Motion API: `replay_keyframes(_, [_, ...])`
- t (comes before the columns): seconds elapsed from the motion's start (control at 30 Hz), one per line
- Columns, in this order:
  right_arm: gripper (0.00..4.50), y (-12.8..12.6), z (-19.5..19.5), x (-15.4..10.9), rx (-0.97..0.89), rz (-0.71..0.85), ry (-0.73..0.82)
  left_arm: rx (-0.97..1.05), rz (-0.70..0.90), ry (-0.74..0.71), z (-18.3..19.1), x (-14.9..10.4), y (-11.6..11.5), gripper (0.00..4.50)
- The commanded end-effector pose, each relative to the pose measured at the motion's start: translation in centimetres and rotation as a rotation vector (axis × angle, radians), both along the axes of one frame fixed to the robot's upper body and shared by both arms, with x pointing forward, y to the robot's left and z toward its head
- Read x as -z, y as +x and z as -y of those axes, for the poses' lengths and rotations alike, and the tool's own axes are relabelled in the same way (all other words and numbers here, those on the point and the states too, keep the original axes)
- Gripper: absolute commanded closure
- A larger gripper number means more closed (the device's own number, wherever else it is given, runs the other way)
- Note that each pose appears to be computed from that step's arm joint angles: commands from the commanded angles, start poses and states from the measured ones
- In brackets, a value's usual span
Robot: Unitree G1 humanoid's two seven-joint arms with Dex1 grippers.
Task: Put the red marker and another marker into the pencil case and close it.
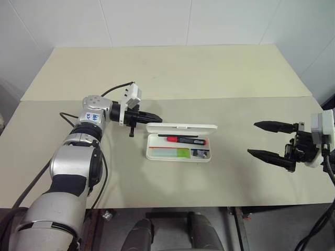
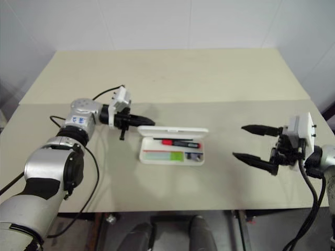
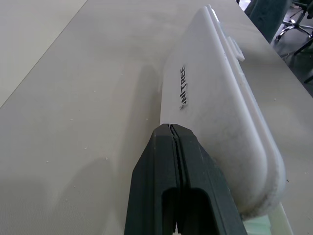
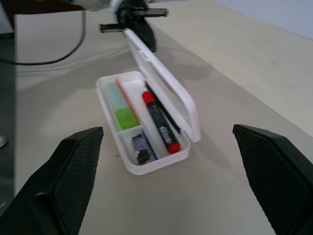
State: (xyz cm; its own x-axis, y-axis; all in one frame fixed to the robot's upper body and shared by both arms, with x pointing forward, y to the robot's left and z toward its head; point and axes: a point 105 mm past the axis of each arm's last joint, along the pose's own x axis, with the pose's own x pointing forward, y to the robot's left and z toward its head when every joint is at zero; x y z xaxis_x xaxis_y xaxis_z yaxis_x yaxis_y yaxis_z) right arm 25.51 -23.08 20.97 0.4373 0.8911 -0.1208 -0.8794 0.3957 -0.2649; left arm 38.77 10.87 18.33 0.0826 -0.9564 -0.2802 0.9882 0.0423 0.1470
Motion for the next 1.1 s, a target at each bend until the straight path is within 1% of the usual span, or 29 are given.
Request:
replay_keyframes(0.03, [0.00,-0.1,0.2,-1.1,-0.059,0.040,-0.017,0.134,0.064,0.029,0.5,-1.9,-1.0,4.47])
replay_keyframes(0.17, [0.00,0.4,0.2,-2.3,-0.108,0.061,0.025,0.180,0.085,0.070,1.2,-1.4,-1.3,4.47])
replay_keyframes(0.27, [0.00,0.6,0.2,-2.2,-0.130,0.053,0.016,0.230,0.105,0.109,1.8,-0.7,-1.8,4.47])
replay_keyframes(0.43, [0.00,1.5,-0.4,-2.7,-0.123,0.088,0.029,0.314,0.149,0.184,2.5,0.1,-2.6,4.47])
replay_keyframes(0.53, [0.00,1.5,-0.9,-2.6,-0.129,0.091,0.029,0.367,0.192,0.264,2.5,0.9,-3.0,4.47])
replay_keyframes(0.7, [0.00,1.3,-1.0,-2.5,-0.129,0.097,0.040,0.423,0.236,0.355,2.5,1.9,-3.3,4.47])
replay_keyframes(0.83, [0.00,-0.2,-1.4,-1.5,-0.183,0.037,0.032,0.493,0.284,0.500,1.8,3.5,-3.5,4.47])
replay_keyframes(0.93, [0.00,-0.5,-1.9,-1.2,-0.200,0.030,0.048,0.556,0.326,0.581,1.6,4.4,-3.8,4.47])
replay_keyframes(1.1, [0.00,-0.2,-2.4,-1.3,-0.202,0.041,0.059,0.636,0.419,0.626,2.0,4.7,-4.1,4.47])
